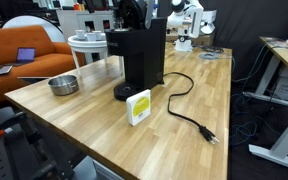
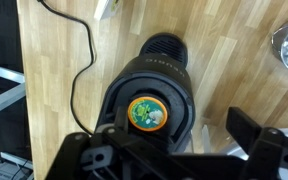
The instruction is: Open the coffee maker, take out the cup and put it in the pot
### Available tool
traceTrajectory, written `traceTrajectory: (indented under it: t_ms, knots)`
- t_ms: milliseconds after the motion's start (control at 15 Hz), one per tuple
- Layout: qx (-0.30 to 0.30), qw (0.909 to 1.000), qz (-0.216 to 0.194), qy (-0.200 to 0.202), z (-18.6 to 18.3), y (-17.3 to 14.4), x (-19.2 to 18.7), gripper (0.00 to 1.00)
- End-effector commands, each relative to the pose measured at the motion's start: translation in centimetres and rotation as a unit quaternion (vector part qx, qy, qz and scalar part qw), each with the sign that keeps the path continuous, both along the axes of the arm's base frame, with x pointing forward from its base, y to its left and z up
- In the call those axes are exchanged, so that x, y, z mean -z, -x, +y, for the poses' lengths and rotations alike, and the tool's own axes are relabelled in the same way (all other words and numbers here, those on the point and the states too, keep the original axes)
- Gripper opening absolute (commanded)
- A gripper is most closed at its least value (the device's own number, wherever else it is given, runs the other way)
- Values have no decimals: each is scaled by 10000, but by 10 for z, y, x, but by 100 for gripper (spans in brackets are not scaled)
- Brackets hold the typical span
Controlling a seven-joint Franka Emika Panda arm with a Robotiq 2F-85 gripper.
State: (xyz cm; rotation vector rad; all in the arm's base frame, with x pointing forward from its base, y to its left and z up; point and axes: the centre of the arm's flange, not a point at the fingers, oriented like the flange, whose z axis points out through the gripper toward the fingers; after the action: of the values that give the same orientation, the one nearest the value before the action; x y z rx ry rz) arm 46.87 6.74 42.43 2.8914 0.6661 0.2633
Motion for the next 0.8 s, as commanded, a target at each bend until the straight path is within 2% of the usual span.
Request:
traceTrajectory:
  t_ms: [0, 333, 533, 733]
  knots:
    - [178, 9997, 130, -53, -2, -17, -3, 100]
    - [494, 9982, 264, -196, 1, -34, 7, 100]
    - [879, 9950, 421, -213, -1, -39, 19, 100]
    - [1267, 9909, 396, -240, -4, -45, 20, 100]
